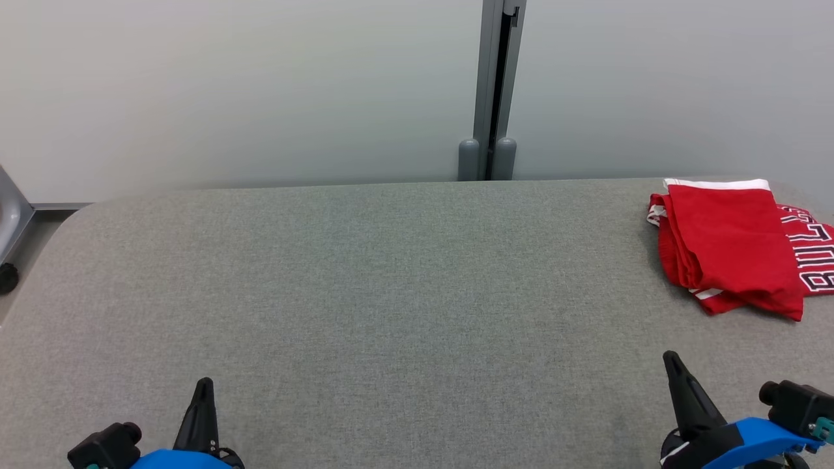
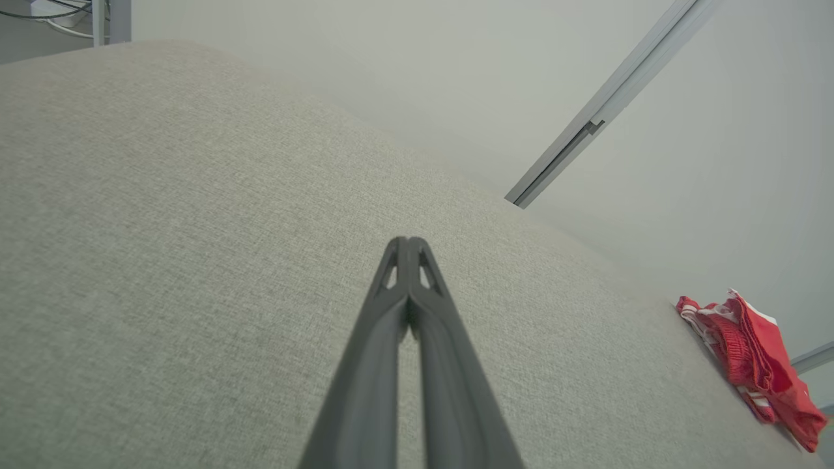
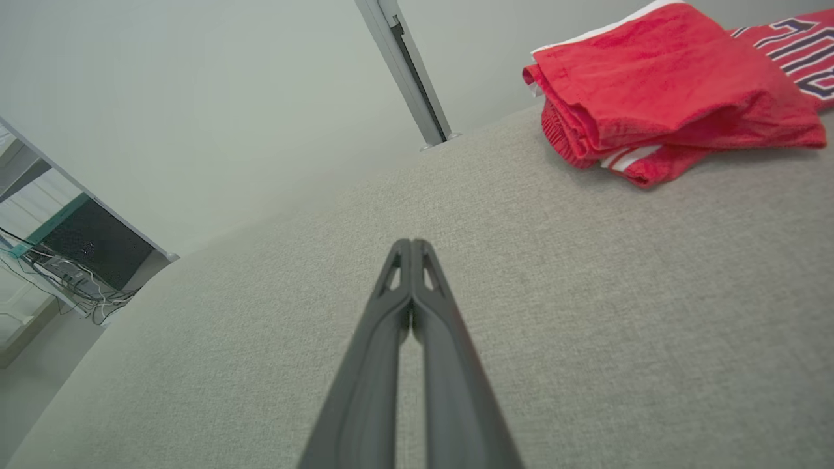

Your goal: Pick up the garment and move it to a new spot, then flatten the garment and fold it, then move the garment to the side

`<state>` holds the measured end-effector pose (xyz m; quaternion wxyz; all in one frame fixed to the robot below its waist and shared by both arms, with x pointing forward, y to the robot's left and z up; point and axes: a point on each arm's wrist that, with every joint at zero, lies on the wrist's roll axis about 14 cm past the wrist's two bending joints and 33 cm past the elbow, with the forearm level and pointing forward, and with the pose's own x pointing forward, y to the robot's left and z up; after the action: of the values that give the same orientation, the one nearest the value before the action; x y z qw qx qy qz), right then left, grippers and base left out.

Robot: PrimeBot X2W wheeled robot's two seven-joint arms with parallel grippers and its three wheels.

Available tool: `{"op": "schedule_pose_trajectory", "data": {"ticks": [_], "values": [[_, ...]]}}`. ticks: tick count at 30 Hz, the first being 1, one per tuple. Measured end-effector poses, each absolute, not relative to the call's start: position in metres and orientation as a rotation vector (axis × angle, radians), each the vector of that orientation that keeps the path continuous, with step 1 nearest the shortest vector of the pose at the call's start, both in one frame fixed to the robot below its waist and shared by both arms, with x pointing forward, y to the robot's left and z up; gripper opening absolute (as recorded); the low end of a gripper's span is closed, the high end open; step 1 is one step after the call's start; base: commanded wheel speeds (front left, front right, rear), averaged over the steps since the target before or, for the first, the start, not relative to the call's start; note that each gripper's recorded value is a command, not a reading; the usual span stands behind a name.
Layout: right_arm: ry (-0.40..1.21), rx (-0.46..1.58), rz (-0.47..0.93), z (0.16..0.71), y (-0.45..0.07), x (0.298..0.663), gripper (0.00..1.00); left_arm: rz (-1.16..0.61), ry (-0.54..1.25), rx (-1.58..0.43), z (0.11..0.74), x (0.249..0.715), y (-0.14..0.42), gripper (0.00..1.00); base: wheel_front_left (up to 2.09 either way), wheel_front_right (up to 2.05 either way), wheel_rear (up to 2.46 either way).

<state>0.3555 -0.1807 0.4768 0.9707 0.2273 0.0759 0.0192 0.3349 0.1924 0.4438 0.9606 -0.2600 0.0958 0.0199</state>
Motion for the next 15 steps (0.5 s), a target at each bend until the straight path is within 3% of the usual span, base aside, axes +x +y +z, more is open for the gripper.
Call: {"op": "schedule_pose_trajectory", "data": {"ticks": [15], "values": [[0.127,0.692,0.022,0.484,-0.184,0.363,0.00,0.066,0.176,-0.747,0.454,0.347,0.194,0.00,0.00,0.00,0.00]]}}
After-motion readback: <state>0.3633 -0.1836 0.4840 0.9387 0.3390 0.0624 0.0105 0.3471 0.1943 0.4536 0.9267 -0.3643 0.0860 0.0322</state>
